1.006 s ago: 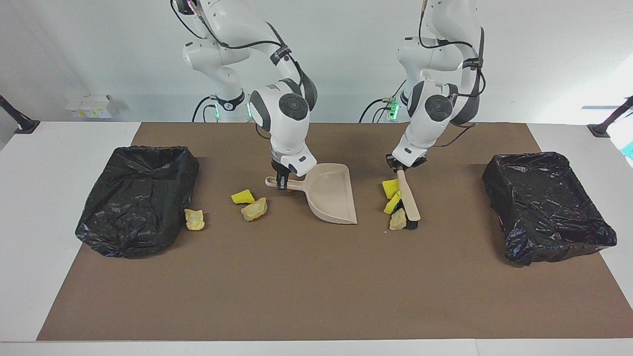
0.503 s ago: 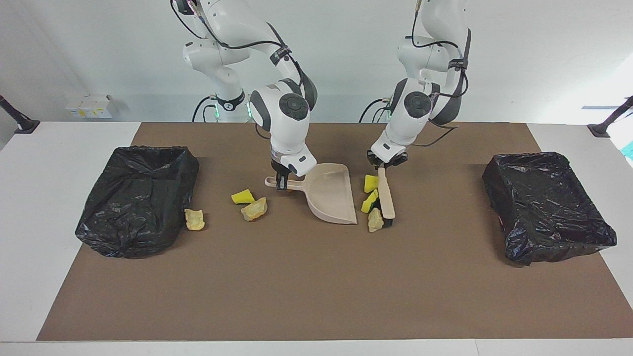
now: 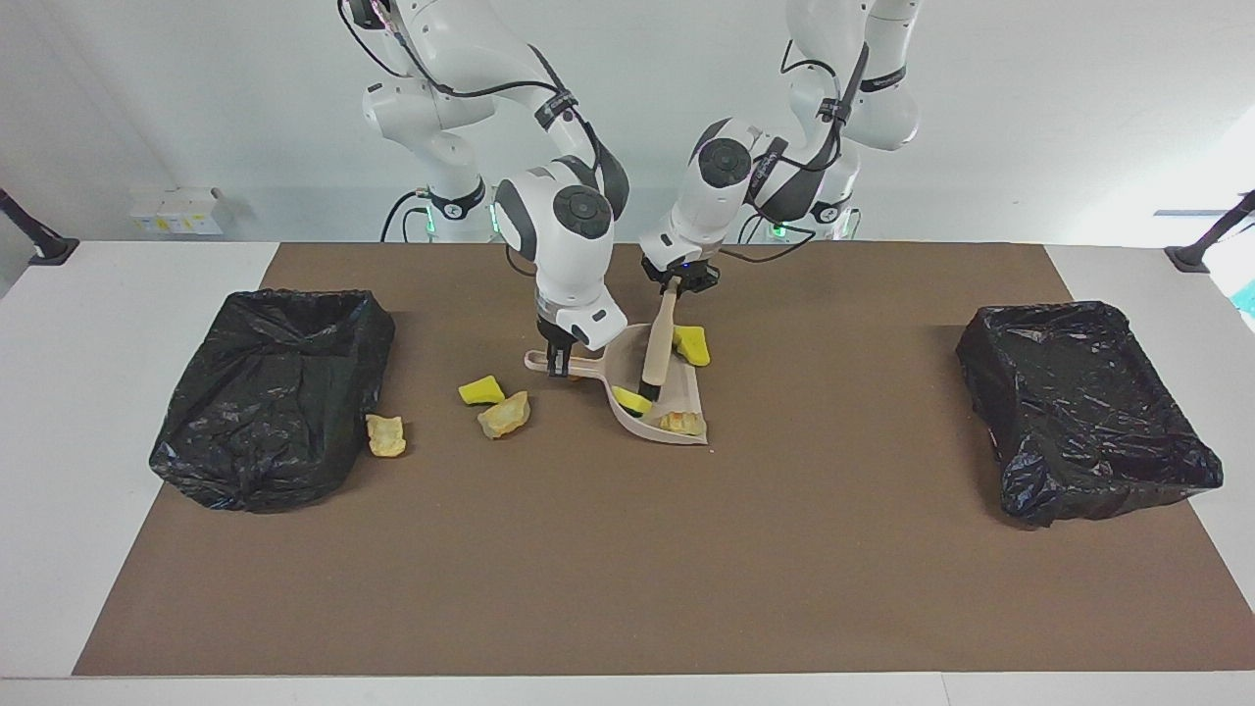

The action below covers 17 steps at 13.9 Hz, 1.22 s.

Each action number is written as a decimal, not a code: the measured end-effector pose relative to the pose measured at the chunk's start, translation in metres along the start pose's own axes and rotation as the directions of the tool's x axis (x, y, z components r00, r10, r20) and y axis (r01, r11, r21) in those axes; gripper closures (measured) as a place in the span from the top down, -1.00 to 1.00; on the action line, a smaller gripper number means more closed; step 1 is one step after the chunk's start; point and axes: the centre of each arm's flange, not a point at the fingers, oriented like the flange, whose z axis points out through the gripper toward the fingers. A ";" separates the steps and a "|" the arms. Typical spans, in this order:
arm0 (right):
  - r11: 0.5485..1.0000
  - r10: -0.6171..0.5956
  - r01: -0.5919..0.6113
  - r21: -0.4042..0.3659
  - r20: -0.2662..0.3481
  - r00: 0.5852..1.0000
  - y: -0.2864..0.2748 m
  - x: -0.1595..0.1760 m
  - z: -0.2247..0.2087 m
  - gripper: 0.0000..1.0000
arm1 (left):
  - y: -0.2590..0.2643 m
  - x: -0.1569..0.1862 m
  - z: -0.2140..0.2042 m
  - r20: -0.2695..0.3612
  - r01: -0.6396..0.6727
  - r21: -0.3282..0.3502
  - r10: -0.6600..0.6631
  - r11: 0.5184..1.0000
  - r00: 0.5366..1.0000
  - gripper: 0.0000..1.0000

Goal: Sweep and dump trash in bin
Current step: 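Sweep the yellow sponges and paper into the dustpan with the left gripper, then sweep more trash into the dustpan with the brush in the left gripper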

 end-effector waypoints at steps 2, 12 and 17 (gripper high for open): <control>1.000 0.000 0.000 0.000 0.000 1.000 0.000 0.000 0.000 -0.35 | -0.005 0.004 -0.003 0.000 0.018 -0.003 -0.018 1.000 1.000 -0.48; 1.000 0.000 0.000 0.000 0.000 1.000 0.000 0.000 0.000 -0.35 | -0.024 0.013 -0.075 0.007 0.146 -0.035 -0.146 0.989 0.989 -0.48; 1.000 0.000 0.000 0.000 0.000 1.000 0.000 0.000 0.000 -0.35 | -0.035 -0.007 -0.084 0.100 0.320 0.021 -0.320 0.947 0.942 -0.48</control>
